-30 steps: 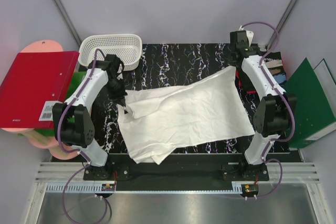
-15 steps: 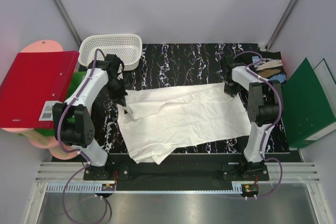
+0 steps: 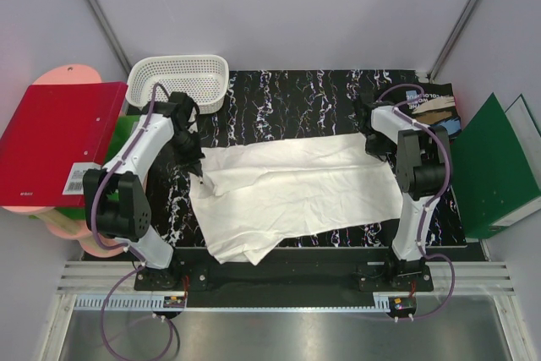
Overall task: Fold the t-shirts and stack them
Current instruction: Fold the flattened tshirt in 1/3 of the way
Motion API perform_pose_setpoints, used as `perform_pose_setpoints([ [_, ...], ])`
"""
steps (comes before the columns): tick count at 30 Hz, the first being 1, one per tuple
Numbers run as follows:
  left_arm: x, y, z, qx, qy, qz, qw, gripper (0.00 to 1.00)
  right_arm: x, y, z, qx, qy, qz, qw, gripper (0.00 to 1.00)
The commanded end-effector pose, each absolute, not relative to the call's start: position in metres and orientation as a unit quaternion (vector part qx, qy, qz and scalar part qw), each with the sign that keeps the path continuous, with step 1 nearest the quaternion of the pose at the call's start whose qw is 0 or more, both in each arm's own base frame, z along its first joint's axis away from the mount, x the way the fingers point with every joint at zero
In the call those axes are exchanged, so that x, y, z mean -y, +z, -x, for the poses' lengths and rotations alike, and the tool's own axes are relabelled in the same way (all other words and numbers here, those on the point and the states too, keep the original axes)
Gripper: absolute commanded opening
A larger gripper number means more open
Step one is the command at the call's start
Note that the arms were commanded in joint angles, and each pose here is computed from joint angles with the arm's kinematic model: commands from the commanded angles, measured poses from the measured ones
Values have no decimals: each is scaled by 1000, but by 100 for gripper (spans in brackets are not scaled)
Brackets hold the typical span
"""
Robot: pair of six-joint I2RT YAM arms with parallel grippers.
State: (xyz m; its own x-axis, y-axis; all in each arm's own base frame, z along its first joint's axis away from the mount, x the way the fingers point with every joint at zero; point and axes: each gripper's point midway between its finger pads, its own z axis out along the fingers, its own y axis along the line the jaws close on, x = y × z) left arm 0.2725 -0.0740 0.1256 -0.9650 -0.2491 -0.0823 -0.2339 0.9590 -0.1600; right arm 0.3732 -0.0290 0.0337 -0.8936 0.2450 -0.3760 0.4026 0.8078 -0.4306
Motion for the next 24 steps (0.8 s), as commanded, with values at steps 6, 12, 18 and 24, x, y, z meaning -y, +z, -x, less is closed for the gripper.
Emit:
perform_pose_setpoints([
  [6,67,113,-253,-990,-63,124,26,0,37,48,-379,-927,-286,-189,150,99],
  [12,65,105,-249,-990,-55,128,15,0,29,106,-404,-920,-244,-209,223,100],
  [18,64,95,-235,-991,-50,125,-18,99,17,141,-433,-919,-201,-204,270,100],
  [24,62,144,-263,-986,-56,135,84,99,4,140,-446,-929,-167,-192,269,100],
])
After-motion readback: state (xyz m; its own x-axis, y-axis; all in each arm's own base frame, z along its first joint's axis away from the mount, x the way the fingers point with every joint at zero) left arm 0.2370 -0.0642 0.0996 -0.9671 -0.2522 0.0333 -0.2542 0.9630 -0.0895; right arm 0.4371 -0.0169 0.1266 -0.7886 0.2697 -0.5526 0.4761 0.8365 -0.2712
